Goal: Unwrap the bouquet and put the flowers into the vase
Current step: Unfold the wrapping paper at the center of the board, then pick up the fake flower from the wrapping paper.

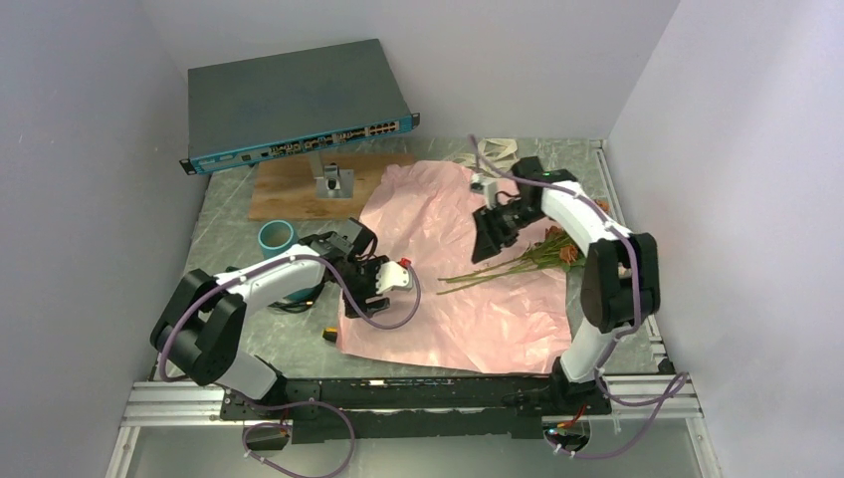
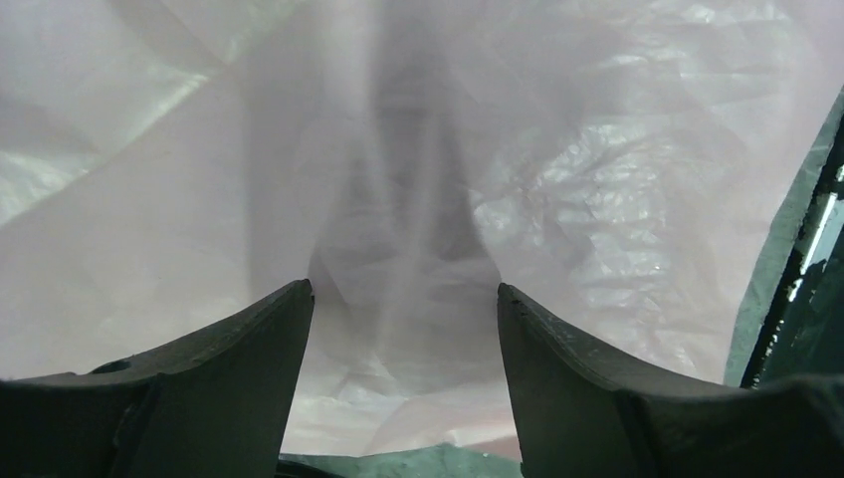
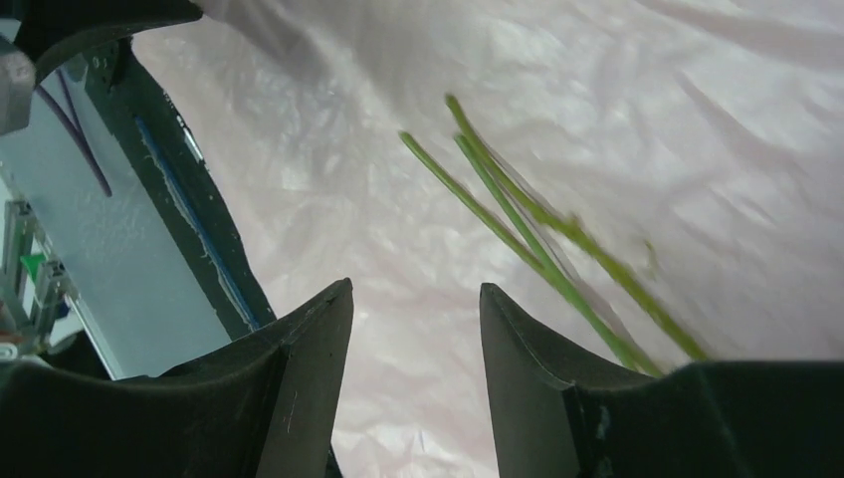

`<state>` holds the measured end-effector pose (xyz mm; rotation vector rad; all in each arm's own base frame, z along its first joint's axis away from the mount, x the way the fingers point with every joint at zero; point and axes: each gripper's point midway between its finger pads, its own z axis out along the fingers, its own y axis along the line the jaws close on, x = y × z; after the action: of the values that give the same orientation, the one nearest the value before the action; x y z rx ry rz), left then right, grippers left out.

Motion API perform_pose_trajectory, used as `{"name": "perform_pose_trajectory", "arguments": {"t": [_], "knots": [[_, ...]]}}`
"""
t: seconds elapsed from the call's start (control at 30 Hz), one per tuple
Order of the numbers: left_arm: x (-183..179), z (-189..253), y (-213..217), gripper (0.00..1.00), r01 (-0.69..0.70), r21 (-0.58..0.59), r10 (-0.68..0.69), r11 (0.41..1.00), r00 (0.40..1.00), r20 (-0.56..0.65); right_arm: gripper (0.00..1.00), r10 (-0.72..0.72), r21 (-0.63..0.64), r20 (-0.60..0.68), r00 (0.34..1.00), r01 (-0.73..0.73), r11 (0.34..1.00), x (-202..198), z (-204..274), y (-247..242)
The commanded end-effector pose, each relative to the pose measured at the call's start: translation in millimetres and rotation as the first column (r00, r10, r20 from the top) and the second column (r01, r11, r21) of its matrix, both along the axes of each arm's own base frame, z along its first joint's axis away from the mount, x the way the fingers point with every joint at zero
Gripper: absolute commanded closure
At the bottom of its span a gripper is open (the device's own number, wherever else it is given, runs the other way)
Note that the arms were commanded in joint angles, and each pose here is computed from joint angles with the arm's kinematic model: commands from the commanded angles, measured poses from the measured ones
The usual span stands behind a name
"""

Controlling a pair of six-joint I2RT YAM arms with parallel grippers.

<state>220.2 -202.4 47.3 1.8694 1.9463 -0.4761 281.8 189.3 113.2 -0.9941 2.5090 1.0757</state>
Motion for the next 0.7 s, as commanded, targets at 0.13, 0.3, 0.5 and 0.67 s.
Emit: {"name": "perform_pose_trajectory", "arguments": {"t": [0.13,0.3,0.5,0.67], "knots": [[-5.9,-13.8,5.6,0.24,-0.023,0.053,0.025,0.998,0.999,-0.034,0.48,-0.19,-0.038,0.102,0.976,0.195,0.98,0.2,58.4,-75.0],[-16.9,-10.9,-0.5,0.22,-0.003,0.031,0.006,1.0,0.998,-0.069,0.48,-0.364,-0.127,0.165,0.917,0.386,0.914,8.6,67.8,-139.1],[-28.0,7.6,-2.3,0.07,0.06,0.0,-0.059,0.998,0.995,-0.075,0.48,-0.443,-0.187,0.223,0.868,0.484,0.855,17.4,70.9,-201.2],[-38.8,13.9,2.9,0.07,0.1,-0.005,-0.1,0.995,0.992,-0.083,0.48,-0.463,-0.2,0.217,0.859,0.503,0.841,24.0,66.0,-233.2]]}}
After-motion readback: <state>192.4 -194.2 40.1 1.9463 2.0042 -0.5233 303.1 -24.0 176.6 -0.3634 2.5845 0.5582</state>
